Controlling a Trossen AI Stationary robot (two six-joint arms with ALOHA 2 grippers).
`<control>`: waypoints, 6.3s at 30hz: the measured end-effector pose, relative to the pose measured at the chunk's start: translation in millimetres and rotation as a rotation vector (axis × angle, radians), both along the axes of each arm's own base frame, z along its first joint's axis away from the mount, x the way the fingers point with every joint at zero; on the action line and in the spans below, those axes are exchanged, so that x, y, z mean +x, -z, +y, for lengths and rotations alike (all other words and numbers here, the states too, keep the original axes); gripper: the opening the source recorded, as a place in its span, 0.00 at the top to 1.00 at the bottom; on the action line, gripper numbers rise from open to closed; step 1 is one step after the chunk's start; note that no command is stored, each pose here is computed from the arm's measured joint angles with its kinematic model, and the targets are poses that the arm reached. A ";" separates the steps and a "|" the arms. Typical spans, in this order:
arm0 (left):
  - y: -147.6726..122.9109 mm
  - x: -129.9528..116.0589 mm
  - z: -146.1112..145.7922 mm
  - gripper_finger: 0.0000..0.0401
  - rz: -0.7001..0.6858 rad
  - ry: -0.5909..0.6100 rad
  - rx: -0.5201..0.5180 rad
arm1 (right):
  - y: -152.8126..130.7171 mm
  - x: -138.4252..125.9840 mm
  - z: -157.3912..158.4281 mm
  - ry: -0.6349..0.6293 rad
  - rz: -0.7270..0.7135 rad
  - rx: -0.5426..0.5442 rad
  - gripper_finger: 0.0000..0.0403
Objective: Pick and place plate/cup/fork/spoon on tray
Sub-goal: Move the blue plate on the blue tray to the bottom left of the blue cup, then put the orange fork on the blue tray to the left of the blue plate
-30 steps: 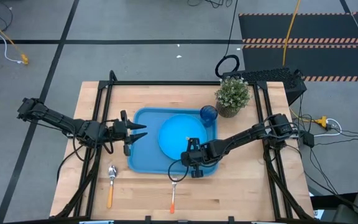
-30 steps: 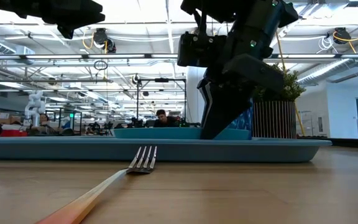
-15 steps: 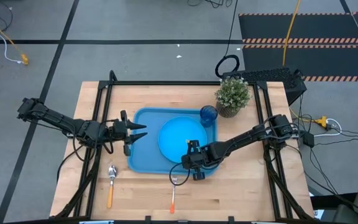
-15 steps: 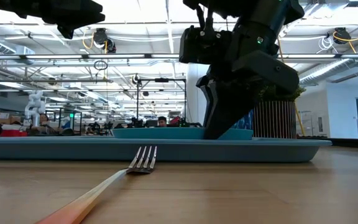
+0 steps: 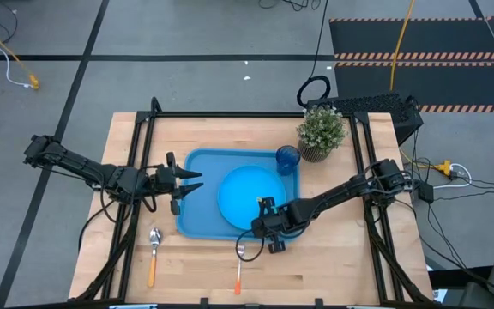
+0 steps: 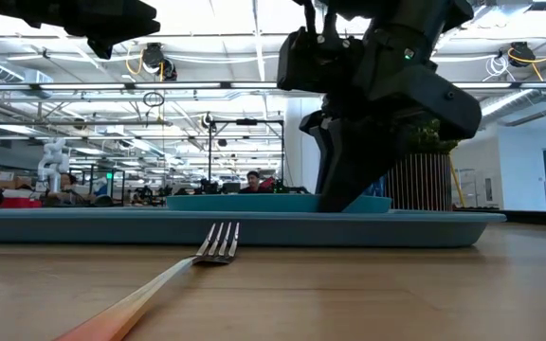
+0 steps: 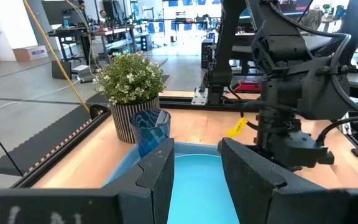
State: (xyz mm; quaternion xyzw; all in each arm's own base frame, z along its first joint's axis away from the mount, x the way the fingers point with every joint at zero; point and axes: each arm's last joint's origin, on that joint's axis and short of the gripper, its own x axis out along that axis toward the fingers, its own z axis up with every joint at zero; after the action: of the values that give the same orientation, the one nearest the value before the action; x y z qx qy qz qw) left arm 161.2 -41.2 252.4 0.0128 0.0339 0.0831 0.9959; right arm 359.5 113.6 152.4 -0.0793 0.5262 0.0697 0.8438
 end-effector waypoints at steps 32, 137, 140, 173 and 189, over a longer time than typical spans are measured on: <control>0.1 0.0 0.0 0.66 -0.002 -0.001 -0.016 | -0.3 -4.7 14.3 -0.059 0.006 0.018 0.96; -14.7 17.4 -18.2 0.66 0.044 -0.092 -0.425 | -121.6 -112.3 -49.0 0.164 -0.892 -0.371 0.76; -32.9 23.6 -21.1 0.66 0.194 -0.150 -0.466 | -122.1 -112.2 -48.9 0.214 -0.909 -0.307 0.76; -14.0 150.4 -125.9 0.67 0.680 -0.418 -1.108 | -126.5 -117.8 -64.3 0.665 -0.910 -0.554 0.76; 27.0 176.3 -153.2 0.80 0.759 -0.439 -1.408 | -117.7 -166.8 -75.4 0.708 -0.748 -0.308 0.76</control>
State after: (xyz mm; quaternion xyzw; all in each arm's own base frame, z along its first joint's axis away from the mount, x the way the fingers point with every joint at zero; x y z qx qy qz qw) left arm 337.5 -194.3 225.4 -0.5933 0.4135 0.2248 0.6530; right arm 192.7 38.2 270.1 -0.0392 0.1883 -0.3303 0.9241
